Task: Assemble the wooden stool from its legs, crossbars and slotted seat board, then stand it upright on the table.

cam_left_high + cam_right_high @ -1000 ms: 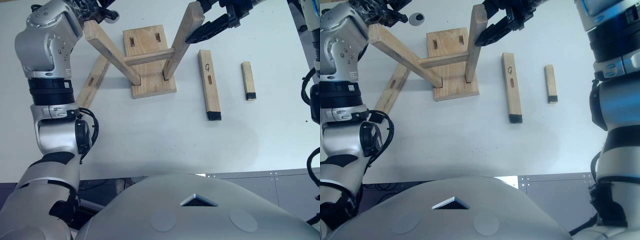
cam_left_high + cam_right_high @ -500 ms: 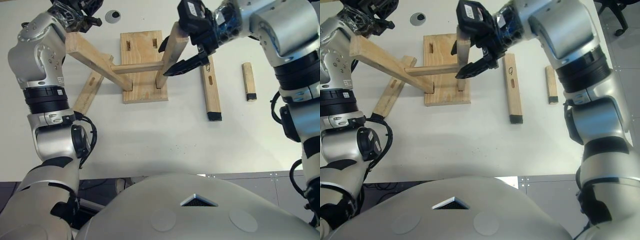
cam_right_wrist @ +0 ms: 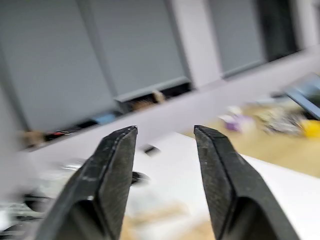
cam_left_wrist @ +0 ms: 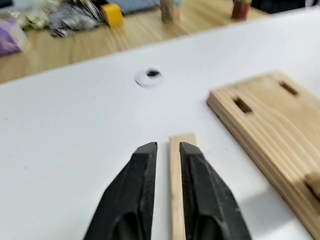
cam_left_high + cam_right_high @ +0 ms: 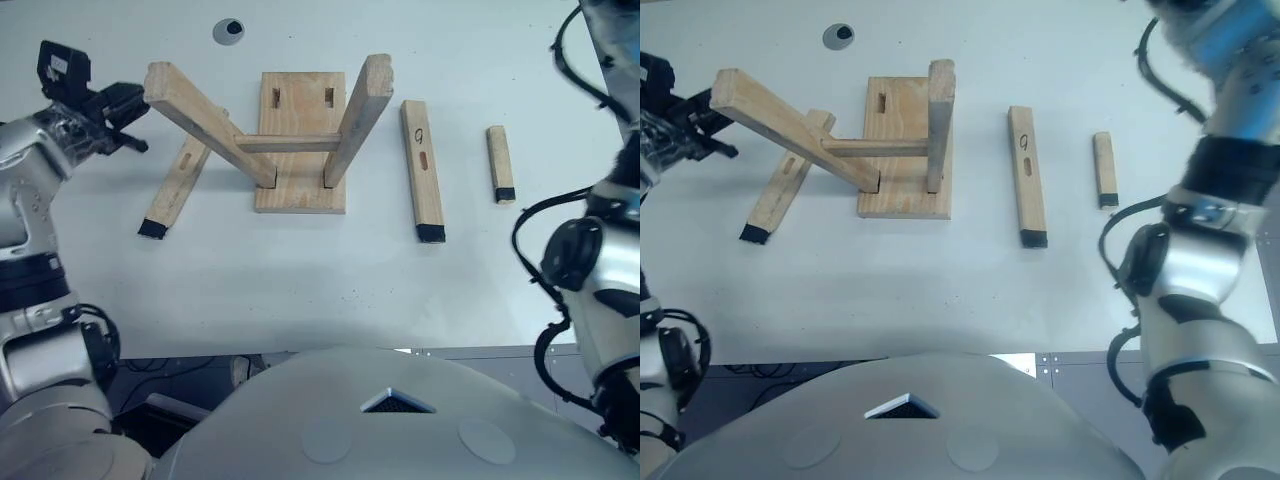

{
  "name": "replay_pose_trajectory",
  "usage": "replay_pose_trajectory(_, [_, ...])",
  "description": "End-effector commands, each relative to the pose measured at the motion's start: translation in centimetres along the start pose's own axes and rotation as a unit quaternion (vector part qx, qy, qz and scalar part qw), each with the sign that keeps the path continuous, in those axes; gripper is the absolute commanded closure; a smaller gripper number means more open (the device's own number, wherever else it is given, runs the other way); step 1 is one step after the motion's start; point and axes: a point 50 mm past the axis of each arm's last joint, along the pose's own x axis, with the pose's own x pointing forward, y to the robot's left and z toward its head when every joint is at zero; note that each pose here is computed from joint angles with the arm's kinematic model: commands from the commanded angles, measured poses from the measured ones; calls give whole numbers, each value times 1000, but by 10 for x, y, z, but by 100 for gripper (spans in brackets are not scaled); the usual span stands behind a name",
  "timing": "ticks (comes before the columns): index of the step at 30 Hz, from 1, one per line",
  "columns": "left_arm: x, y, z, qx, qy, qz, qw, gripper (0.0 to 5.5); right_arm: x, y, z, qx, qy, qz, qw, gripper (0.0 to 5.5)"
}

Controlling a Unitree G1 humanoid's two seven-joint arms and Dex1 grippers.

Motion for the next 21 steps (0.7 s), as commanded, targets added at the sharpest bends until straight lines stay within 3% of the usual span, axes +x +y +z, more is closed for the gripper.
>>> replay_pose_trajectory(1, [-21,-31,-14,37,94,-147,984,541,22,14,-79,-173,156,-52,971,410])
replay_pose_trajectory(5, [-35,-59,-26,85,165,-252,950,550,32,31,-128,-222,223,-20,949,480])
replay_pose_trajectory(9, [-28,-77,-15,64,118,-297,945,550,38,42,-146,-251,257,-4,933,515])
replay_pose_trajectory(14, [-1,-60,-17,42,95,-207,973,550,47,61,-153,-274,283,46,918,515])
replay_pose_trajectory(21, [14,-43,-25,64,103,-164,979,550,72,107,-150,-312,289,133,895,515])
